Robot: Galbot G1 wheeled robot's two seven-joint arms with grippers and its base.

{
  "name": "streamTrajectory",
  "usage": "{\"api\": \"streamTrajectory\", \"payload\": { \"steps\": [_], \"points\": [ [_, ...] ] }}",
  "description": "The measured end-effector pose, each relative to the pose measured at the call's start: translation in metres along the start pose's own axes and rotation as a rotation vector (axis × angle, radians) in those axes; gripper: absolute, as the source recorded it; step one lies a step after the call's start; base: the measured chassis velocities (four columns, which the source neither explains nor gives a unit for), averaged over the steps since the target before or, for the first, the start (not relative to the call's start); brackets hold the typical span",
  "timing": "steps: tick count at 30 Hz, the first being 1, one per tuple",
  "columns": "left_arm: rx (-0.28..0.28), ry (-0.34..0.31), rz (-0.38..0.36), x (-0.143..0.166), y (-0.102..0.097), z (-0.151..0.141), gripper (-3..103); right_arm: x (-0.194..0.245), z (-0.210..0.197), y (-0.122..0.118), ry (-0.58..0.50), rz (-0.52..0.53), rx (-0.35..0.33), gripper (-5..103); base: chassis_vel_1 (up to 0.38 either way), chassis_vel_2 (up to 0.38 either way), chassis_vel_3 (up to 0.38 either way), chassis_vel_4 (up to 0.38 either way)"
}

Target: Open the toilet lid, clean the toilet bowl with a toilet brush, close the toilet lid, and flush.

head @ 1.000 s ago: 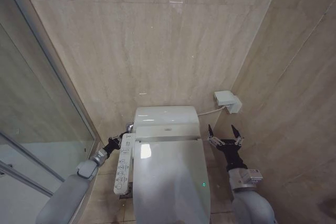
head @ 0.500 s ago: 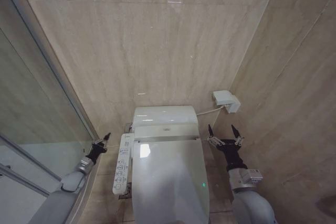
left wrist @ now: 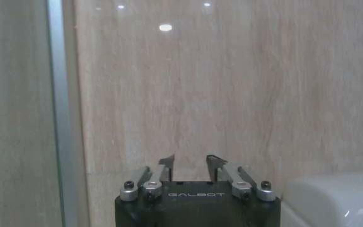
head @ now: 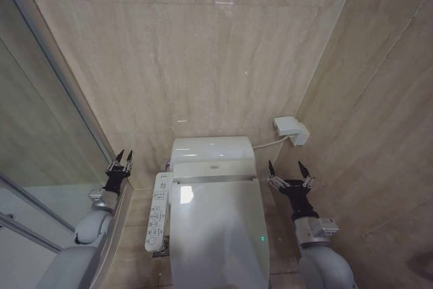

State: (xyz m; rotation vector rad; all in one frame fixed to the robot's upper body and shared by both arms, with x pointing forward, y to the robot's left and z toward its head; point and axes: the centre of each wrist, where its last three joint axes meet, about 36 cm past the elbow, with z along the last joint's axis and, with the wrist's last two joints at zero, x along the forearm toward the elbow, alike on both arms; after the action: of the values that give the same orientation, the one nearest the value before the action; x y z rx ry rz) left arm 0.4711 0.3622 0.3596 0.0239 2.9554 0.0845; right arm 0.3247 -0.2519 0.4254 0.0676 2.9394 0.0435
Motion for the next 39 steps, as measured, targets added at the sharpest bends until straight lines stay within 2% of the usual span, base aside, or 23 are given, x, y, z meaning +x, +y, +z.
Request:
{"api": "streamTrajectory", "payload": {
  "steps": [4, 6, 7, 14, 15, 21, 22, 28, 34, 39],
  "points": [
    [0.053, 0.003, -0.043, 0.027, -0.006, -0.013, 38, 0.0, 0.0, 0.0, 0.0, 0.0, 0.0, 100, 0.0, 0.0, 0.0, 0.0],
    [0.062, 0.006, -0.053, 0.031, -0.006, -0.016, 38, 0.0, 0.0, 0.0, 0.0, 0.0, 0.0, 100, 0.0, 0.0, 0.0, 0.0],
    [0.072, 0.006, -0.066, 0.037, -0.008, -0.02, 66, 0.0, 0.0, 0.0, 0.0, 0.0, 0.0, 100, 0.0, 0.0, 0.0, 0.0],
    [0.137, 0.015, -0.126, 0.069, -0.018, -0.049, 66, 0.0, 0.0, 0.0, 0.0, 0.0, 0.0, 100, 0.0, 0.0, 0.0, 0.0],
    [0.149, 0.017, -0.131, 0.077, -0.023, -0.055, 92, 0.0, 0.0, 0.0, 0.0, 0.0, 0.0, 100, 0.0, 0.0, 0.0, 0.0],
    [0.164, 0.013, -0.12, 0.106, -0.036, -0.069, 92, 0.0, 0.0, 0.0, 0.0, 0.0, 0.0, 100, 0.0, 0.0, 0.0, 0.0],
    [0.159, 0.014, -0.11, 0.112, -0.039, -0.071, 100, 0.0, 0.0, 0.0, 0.0, 0.0, 0.0, 100, 0.0, 0.0, 0.0, 0.0],
    [0.155, 0.025, -0.085, 0.138, -0.054, -0.077, 100, 0.0, 0.0, 0.0, 0.0, 0.0, 0.0, 100, 0.0, 0.0, 0.0, 0.0],
    [0.179, 0.037, -0.065, 0.167, -0.073, -0.083, 100, 0.0, 0.0, 0.0, 0.0, 0.0, 0.0, 100, 0.0, 0.0, 0.0, 0.0],
    [0.18, 0.035, -0.068, 0.175, -0.074, -0.089, 100, 0.0, 0.0, 0.0, 0.0, 0.0, 0.0, 100, 0.0, 0.0, 0.0, 0.0]
  ]
}}
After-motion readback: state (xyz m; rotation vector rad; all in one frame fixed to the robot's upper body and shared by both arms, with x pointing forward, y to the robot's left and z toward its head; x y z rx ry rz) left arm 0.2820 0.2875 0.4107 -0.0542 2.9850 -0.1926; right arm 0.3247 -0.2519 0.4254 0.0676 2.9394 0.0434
